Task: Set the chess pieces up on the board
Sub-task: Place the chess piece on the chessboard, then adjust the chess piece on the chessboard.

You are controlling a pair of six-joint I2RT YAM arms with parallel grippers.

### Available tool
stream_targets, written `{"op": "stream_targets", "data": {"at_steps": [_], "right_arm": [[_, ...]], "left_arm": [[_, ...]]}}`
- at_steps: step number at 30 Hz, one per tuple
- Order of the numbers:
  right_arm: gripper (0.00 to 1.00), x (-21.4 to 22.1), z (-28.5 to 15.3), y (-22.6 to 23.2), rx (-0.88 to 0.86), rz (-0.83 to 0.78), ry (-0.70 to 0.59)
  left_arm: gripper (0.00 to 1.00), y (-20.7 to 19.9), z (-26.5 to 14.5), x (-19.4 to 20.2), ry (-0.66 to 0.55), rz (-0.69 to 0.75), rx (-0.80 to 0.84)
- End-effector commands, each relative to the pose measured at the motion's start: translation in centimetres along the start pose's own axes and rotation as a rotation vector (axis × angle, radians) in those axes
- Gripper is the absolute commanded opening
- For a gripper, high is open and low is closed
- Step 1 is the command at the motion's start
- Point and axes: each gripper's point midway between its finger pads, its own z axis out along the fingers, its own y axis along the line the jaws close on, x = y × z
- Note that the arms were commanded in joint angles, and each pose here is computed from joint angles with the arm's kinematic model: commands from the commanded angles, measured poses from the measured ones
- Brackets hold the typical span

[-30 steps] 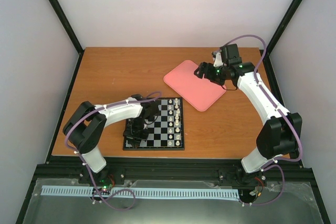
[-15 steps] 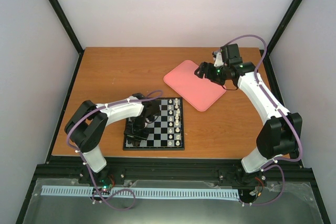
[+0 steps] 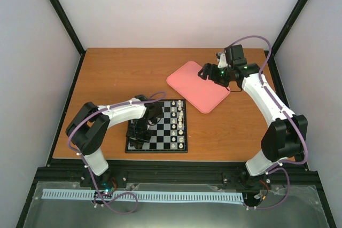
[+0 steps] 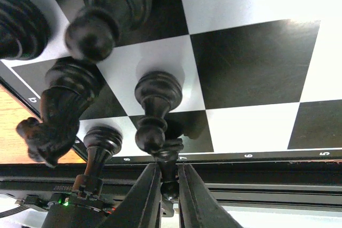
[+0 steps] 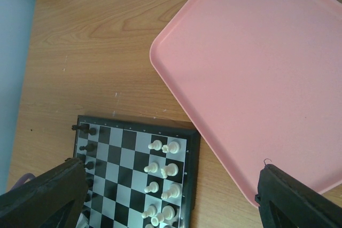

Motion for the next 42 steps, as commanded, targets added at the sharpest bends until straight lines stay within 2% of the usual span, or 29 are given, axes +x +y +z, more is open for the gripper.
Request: {"op": "stream_targets", "data": {"at_steps": [1, 9, 19, 35, 38, 39, 42], "right_arm": [[1.0, -0.1, -0.1, -0.2, -0.009, -0.009, -0.007], [1.0, 0.1, 0.1, -0.3, -0.01, -0.005, 0.0], [1.0, 0.0, 0.2, -0.2, -0.017, -0.004, -0.001], [1.0, -0.3, 0.2, 0.2, -0.03, -0.005, -0.008], [1.0, -0.4, -0.2, 0.1, -0.015, -0.014, -0.014], [1.0, -0.3, -0.4, -0.1, -0.004, -0.014, -0.016], [1.0, 0.1, -0.7, -0.5, 0.019, -0.021, -0.013]], "left_arm": [[0.13, -0.3, 0.2, -0.7, -0.029, 0.029, -0.009], [0.17, -0.2, 0.0, -0.6, -0.033, 0.031, -0.012], [0.18, -0.2, -1.3, -0.4, -0.053, 0.032, 0.0], [0.21, 0.1, -5.0, 1.0, -0.096, 0.049, 0.036], [0.21, 0.0, -7.0, 0.8, -0.158, 0.044, 0.057], [0.22, 0.0, -7.9, 0.7, -0.184, 0.042, 0.063], [0.33, 0.2, -10.7, 0.2, -0.255, 0.031, 0.079]]}}
